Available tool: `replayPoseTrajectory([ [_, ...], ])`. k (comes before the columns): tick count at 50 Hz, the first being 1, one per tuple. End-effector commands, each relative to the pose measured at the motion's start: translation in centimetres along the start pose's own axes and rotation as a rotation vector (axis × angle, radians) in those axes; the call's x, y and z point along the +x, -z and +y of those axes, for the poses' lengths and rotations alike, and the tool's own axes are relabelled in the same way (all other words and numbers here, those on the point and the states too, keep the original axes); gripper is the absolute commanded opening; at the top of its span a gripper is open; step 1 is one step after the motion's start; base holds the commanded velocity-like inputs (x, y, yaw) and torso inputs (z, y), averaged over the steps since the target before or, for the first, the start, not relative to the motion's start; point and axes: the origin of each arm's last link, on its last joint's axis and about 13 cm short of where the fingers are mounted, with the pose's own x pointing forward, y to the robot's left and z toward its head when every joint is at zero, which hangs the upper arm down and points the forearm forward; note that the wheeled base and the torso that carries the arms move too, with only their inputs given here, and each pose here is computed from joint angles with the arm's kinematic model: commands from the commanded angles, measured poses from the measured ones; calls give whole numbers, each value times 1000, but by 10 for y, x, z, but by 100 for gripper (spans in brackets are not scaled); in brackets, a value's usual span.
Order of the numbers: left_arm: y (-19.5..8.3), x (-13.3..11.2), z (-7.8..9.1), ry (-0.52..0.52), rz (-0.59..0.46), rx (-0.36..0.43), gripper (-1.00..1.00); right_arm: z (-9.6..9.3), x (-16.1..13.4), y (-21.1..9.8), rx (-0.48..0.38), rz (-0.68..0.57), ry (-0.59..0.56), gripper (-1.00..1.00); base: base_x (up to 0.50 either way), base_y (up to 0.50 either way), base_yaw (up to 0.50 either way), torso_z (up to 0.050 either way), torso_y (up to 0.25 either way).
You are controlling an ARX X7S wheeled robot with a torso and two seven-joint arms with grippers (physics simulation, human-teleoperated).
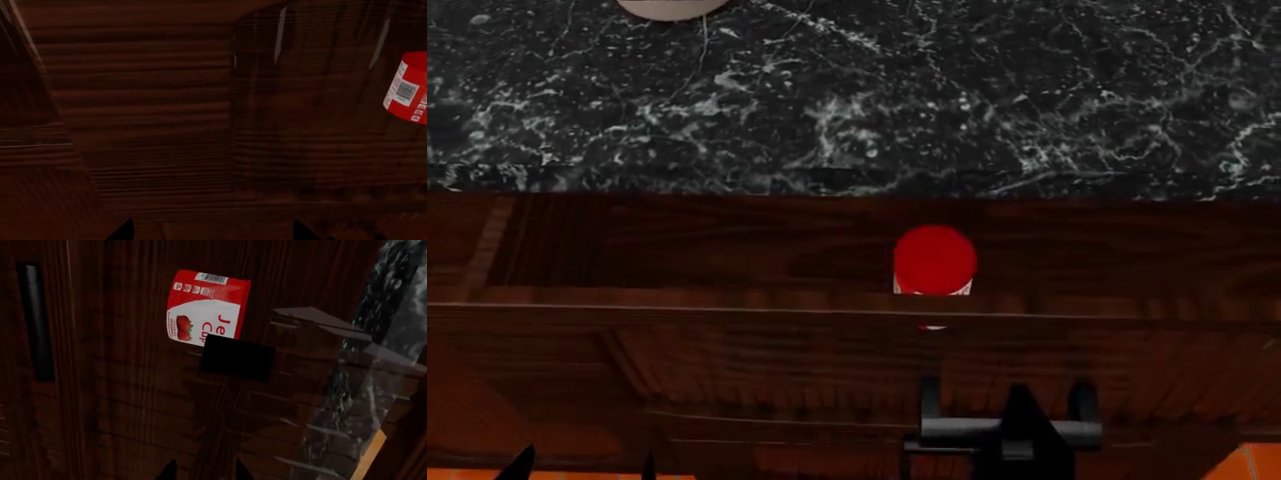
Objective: Open the right drawer.
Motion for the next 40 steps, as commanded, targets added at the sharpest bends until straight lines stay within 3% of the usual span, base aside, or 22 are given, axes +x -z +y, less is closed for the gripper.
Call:
replayPoseTrajectory([
  [1,1,0,0,0,1,1,100,-8,-2,-11,-53,-57,119,-100,-191,0,0,0,10],
  [40,0,0,0,0,0,-1,100,-11,-1,-10,-58,-61,129,-100,-193,0,0,1,1],
])
